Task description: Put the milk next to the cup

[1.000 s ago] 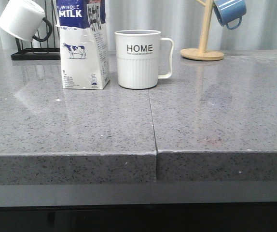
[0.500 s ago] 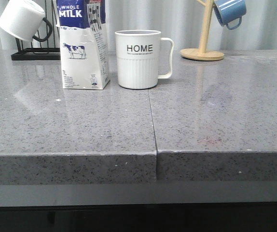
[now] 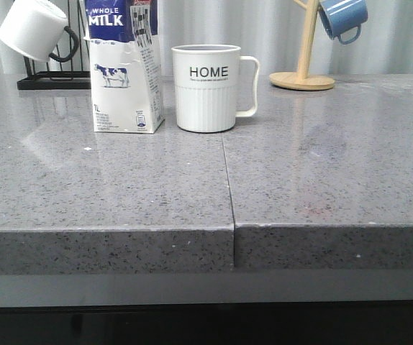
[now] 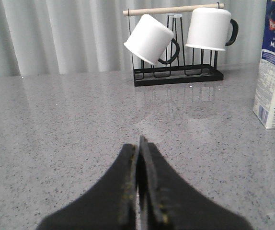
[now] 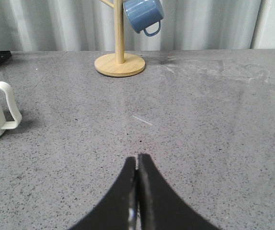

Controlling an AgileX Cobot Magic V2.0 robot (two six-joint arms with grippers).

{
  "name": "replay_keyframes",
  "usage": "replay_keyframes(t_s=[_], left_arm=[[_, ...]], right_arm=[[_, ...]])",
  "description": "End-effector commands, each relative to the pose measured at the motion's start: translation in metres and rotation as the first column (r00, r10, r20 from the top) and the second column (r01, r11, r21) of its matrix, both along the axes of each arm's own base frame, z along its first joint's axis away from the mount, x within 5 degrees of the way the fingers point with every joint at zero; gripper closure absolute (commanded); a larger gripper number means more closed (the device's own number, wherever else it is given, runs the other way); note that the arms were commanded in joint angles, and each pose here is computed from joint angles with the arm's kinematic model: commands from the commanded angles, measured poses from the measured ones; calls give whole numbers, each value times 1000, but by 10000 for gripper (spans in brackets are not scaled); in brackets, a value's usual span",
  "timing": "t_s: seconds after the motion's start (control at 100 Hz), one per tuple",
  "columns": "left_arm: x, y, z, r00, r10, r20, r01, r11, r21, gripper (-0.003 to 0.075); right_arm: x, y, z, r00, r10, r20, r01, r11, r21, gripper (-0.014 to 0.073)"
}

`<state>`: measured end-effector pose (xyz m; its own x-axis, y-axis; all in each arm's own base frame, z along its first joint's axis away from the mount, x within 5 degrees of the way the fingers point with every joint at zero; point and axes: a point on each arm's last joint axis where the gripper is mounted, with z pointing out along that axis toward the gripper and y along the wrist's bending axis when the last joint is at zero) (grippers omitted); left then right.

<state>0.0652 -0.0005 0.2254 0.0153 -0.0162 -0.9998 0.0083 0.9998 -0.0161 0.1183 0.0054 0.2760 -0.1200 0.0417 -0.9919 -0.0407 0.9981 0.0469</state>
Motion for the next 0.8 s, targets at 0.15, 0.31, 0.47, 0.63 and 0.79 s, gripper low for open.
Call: replay_keyframes(t_s=[0.15,0.31,0.47,0.63,0.79], left_arm=[[-10,0,-18,992,-2,126,-4,999,49,741],[-10,0,-23,996,1,84,-5,999,41,741],[-10,-1,-23,996,-17,85,12,998,59,741],[-10,-3,-23,995,-55,85,50,997,61,741],[-10,-3,-23,995,-57,85,53,997,50,741]], right_arm=[[1,0,15,995,6,96,-6,1000,-2,717],[1,0,15,995,6,96,-6,1000,-2,717],[1,0,15,995,6,97,-6,1000,-2,717],[1,0,15,995,6,97,-6,1000,-2,717],[1,0,15,995,6,97,-6,1000,-2,717]])
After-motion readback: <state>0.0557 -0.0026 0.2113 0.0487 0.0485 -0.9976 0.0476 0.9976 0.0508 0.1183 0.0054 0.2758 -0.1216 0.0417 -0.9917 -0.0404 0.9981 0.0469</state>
